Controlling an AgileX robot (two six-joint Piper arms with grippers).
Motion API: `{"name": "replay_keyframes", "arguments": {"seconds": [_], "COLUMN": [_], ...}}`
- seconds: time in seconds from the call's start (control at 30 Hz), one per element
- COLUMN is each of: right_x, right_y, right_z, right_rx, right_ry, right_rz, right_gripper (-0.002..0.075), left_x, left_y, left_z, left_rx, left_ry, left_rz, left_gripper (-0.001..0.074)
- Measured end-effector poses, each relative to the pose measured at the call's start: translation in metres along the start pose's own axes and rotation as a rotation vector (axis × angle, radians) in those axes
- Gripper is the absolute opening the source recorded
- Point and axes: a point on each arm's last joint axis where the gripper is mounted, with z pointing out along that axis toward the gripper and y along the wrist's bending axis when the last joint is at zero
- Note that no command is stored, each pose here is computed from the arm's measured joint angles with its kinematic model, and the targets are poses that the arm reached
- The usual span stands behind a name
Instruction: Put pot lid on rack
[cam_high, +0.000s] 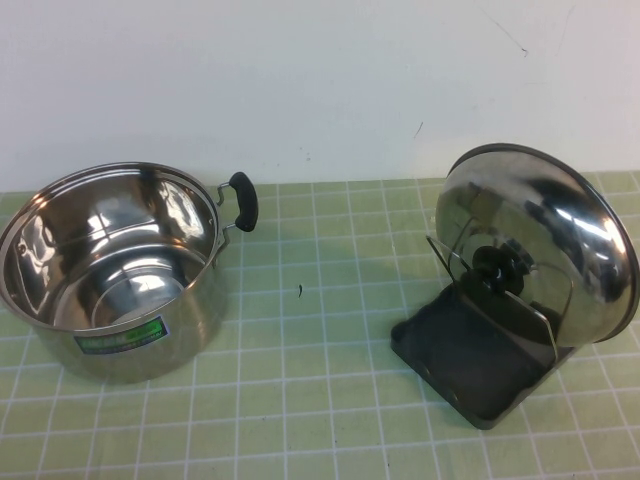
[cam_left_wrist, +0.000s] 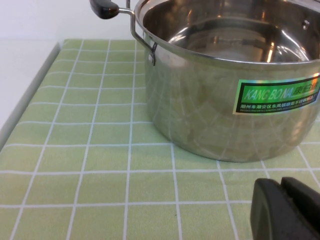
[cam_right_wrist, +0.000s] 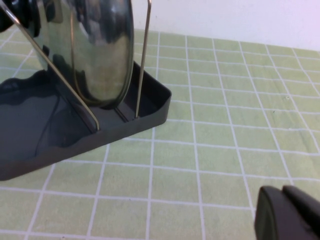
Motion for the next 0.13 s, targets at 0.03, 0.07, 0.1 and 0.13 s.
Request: {"name": "replay_keyframes", "arguments": {"seconds": [0.03,0.07,0.1,0.13], "right_x": [0.0000,0.0000,0.0000,0.0000], "right_y": [0.0000,0.0000,0.0000,0.0000], "right_z": [0.0000,0.0000,0.0000,0.0000], "right_rx": [0.000,0.000,0.000,0.000], "right_ry": [0.000,0.000,0.000,0.000], "right_rz": [0.000,0.000,0.000,0.000], "right_gripper": [-0.0001,-0.0001,-0.0001,-0.0001], "left_x": [0.0000,0.0000,0.0000,0.0000], "left_y": [0.0000,0.0000,0.0000,0.0000], "left_z": [0.0000,0.0000,0.0000,0.0000], "left_rx": [0.000,0.000,0.000,0.000], "left_ry": [0.000,0.000,0.000,0.000], "left_rz": [0.000,0.000,0.000,0.000], "left_gripper": [-0.0002,-0.0002,-0.0002,-0.0002]}}
